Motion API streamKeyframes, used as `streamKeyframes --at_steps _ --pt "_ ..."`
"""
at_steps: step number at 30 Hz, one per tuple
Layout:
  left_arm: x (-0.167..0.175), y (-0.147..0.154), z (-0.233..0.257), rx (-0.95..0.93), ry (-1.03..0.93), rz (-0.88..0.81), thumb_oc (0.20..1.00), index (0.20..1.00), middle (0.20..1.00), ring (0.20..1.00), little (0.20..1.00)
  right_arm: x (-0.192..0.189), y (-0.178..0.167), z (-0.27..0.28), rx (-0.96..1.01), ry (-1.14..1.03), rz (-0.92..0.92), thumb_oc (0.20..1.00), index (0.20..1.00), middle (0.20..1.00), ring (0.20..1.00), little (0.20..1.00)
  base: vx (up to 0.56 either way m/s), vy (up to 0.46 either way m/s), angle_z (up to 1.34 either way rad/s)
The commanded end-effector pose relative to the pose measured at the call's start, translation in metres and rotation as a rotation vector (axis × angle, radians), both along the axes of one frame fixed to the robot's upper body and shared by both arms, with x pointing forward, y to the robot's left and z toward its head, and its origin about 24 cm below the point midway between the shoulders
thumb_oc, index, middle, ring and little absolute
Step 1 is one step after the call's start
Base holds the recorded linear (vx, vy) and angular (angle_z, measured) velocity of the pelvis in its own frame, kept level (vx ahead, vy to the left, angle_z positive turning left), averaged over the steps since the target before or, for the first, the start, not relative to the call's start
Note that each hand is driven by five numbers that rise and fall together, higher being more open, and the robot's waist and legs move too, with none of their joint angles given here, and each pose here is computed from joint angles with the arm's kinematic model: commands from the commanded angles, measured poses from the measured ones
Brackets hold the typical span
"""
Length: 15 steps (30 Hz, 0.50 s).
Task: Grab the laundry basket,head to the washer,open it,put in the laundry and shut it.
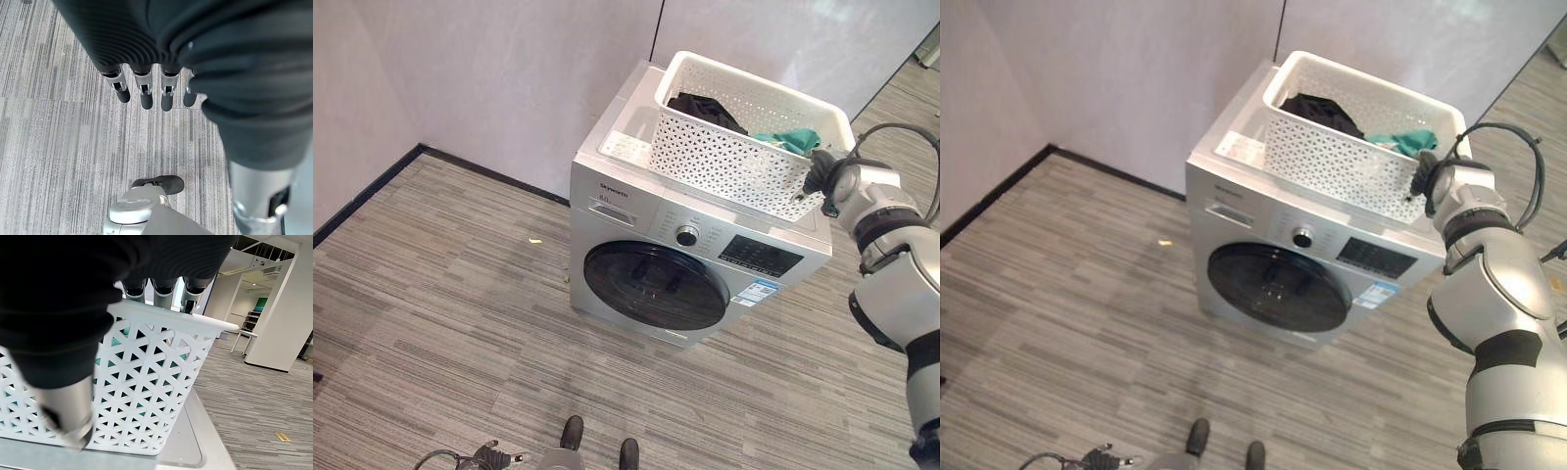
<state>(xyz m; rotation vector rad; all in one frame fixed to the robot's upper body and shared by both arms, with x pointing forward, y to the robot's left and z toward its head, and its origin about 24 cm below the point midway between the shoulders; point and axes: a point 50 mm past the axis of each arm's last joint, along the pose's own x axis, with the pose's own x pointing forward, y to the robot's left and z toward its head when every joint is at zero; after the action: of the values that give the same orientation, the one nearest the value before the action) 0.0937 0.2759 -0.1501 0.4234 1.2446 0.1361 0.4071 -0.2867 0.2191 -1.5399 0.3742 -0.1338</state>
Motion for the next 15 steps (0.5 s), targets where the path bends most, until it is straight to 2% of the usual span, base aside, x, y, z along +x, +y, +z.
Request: streamKeyframes --at_steps 1,5,8,10,11,12,13,15 --pt "0.001 0.009 0.003 0.036 0.033 -0.015 1.000 1.000 1.000 1.000 1.000 -0.012 -0.030 0.044 -0.119 -0.086 -0.108 1.000 1.000 1.000 1.000 1.000 0.00 0.000 0.00" --pt "0.001 0.009 0.003 0.035 0.038 -0.017 1.000 1.000 1.000 1.000 1.000 -0.009 -0.021 0.056 -0.139 -0.121 -0.070 1.000 1.000 1.000 1.000 1.000 0.00 0.000 0.00" --pt "-0.003 0.002 -0.001 0.018 0.051 -0.005 1.000 1.000 1.000 1.000 1.000 -0.006 0.004 0.103 -0.230 -0.293 0.020 1.000 1.000 1.000 1.000 1.000 0.04 0.014 0.00" --pt "-0.003 0.000 -0.001 0.013 0.047 -0.001 1.000 1.000 1.000 1.000 1.000 -0.008 0.008 0.109 -0.256 -0.324 0.050 1.000 1.000 1.000 1.000 1.000 0.04 0.017 -0.04" --pt "-0.005 -0.007 -0.004 -0.004 0.051 -0.002 1.000 1.000 1.000 1.000 1.000 -0.016 0.016 0.130 -0.313 -0.426 0.105 1.000 1.000 1.000 1.000 1.000 0.03 0.015 -0.06" --pt "-0.005 -0.006 -0.004 -0.002 0.052 -0.004 1.000 1.000 1.000 1.000 1.000 -0.016 0.014 0.129 -0.312 -0.424 0.102 1.000 1.000 1.000 1.000 1.000 0.05 0.035 0.00" --pt "-0.003 -0.014 -0.006 -0.017 0.044 -0.010 1.000 1.000 1.000 1.000 1.000 -0.028 0.018 0.147 -0.323 -0.554 0.152 1.000 1.000 1.000 1.000 1.000 0.00 0.000 0.00" --pt "-0.001 -0.018 -0.007 -0.018 0.038 -0.032 1.000 1.000 1.000 1.000 1.000 -0.044 0.005 0.149 -0.289 -0.659 0.152 1.000 1.000 1.000 1.000 1.000 0.03 0.011 -0.01"
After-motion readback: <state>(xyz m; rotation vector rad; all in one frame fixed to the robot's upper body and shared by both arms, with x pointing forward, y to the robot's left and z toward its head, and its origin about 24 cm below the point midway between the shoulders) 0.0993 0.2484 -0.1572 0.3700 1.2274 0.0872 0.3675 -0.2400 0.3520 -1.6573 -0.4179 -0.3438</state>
